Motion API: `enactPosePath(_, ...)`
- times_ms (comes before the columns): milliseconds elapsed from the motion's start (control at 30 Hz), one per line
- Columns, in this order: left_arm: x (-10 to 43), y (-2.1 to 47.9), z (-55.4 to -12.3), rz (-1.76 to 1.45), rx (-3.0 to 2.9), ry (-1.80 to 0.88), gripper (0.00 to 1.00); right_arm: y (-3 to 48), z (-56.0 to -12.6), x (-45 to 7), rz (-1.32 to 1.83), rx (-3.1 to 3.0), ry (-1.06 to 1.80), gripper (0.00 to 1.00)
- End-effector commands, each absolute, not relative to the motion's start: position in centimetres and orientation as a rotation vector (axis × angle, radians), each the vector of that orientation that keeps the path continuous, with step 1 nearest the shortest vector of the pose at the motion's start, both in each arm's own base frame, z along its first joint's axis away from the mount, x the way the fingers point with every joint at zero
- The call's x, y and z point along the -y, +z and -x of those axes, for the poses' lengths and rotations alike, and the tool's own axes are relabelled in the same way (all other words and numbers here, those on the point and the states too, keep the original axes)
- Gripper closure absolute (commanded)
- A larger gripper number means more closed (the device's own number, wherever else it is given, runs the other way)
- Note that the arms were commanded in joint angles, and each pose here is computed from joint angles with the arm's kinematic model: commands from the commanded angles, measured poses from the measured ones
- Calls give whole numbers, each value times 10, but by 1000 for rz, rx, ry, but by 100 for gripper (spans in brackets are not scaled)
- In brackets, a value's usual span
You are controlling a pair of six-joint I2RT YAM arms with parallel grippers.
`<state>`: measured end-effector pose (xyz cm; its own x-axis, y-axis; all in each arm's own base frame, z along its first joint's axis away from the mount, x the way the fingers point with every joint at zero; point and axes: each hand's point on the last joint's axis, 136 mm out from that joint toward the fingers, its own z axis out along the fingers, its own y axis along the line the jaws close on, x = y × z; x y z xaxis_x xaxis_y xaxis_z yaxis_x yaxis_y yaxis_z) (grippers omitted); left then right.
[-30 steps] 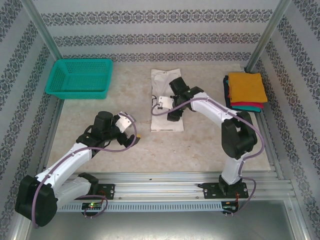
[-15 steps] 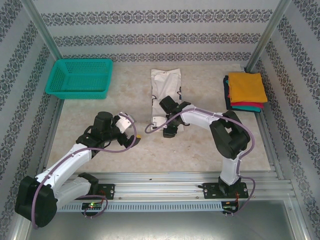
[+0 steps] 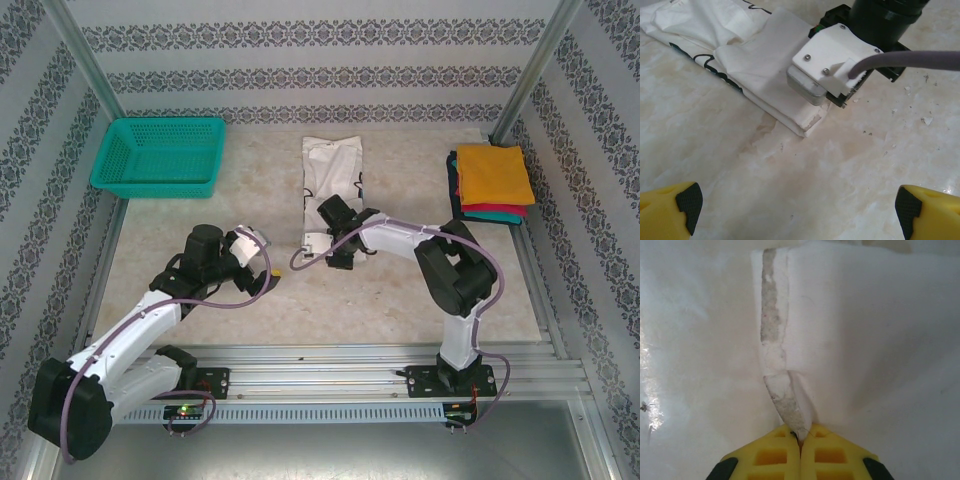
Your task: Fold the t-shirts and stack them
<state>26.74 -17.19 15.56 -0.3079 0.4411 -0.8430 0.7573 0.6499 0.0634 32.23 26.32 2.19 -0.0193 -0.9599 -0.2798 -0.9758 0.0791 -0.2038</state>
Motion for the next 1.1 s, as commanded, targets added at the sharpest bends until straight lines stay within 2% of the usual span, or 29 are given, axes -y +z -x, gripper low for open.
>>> enactPosePath(0,169,160,-272,-890,-1934,-434,0,21,-297,-254,1932,-2071,84,100)
enactPosePath(367,171,167,-275,-832,-1925,-465,0,69,-238,-249,1913,-2090,216,100)
enactPosePath(500,158,173,-305,-538,-1972,-447,0,84,-210,-242,1927,-2120,262,100)
enactPosePath(667,162,147,-339,-205,-2188,-558,0,102,-178,-234,1967,-2146,317,100)
enactPosePath(900,201,99,-379,138,-2412,-759,0,132,-180,-232,1965,-2078,276,100)
enactPosePath(1000,217,82,-399,321,-2436,-854,9,140,-187,-235,1968,-2046,258,100)
enactPosePath(1067,227,71,-411,462,-2455,-924,24,142,-192,-236,1966,-2041,246,100)
